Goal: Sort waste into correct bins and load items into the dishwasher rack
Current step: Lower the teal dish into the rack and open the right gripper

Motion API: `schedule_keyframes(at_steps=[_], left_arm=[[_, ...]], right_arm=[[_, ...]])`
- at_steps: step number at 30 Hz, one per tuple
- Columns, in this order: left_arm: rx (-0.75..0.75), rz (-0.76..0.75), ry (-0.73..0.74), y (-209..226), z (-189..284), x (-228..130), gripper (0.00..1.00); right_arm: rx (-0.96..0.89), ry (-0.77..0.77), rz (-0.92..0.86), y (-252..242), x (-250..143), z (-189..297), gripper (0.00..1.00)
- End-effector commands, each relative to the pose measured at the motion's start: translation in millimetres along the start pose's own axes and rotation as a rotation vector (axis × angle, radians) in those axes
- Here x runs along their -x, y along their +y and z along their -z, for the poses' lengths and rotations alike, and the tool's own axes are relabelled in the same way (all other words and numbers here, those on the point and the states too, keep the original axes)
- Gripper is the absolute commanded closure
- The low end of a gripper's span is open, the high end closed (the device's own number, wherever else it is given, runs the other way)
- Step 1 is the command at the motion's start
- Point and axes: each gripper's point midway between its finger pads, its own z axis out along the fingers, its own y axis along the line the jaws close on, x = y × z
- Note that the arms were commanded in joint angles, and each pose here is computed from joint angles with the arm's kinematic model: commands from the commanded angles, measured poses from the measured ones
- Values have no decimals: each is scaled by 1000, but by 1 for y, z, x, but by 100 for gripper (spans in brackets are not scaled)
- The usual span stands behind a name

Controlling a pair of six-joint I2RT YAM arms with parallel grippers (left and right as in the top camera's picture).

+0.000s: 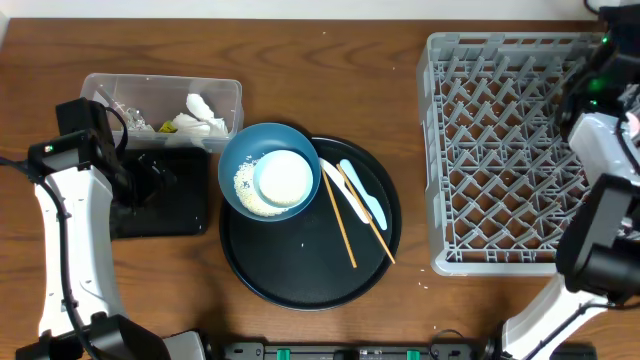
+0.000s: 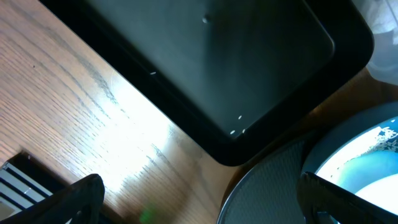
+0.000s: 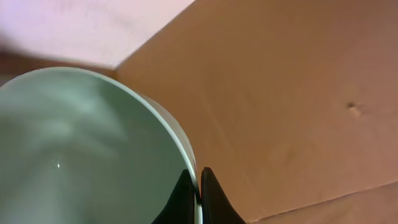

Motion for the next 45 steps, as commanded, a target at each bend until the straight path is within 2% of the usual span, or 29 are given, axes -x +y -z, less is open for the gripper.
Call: schedule_keyframes(at_steps=[1, 6, 20, 29, 34, 38, 40, 43, 45], left_arm=[[10, -7, 1, 3, -1, -1, 0], [10, -7, 1, 3, -1, -1, 0], [10, -7, 0, 3, -1, 0, 0], [9, -7, -1, 2, -1, 0, 0], [8, -7, -4, 2, -1, 1, 0], [7, -7, -6, 2, -1, 1, 0], [6, -7, -6, 2, -1, 1, 0], [6, -7, -6, 2, -1, 1, 0], [6, -7, -6, 2, -1, 1, 0]], right_arm=[[-13, 47, 76, 12, -16, -9, 99], [16, 55, 86, 35, -22, -9, 99], [159, 10, 104, 92, 3, 30, 99], [240, 55, 125, 119, -6, 49, 99], [279, 87, 169, 136, -11, 67, 94], [252, 137, 112, 139, -14, 83, 93], [275, 148, 90, 143, -13, 95, 88], [313, 161, 36, 145, -10, 110, 68], [373, 159, 14, 147, -6, 122, 49]])
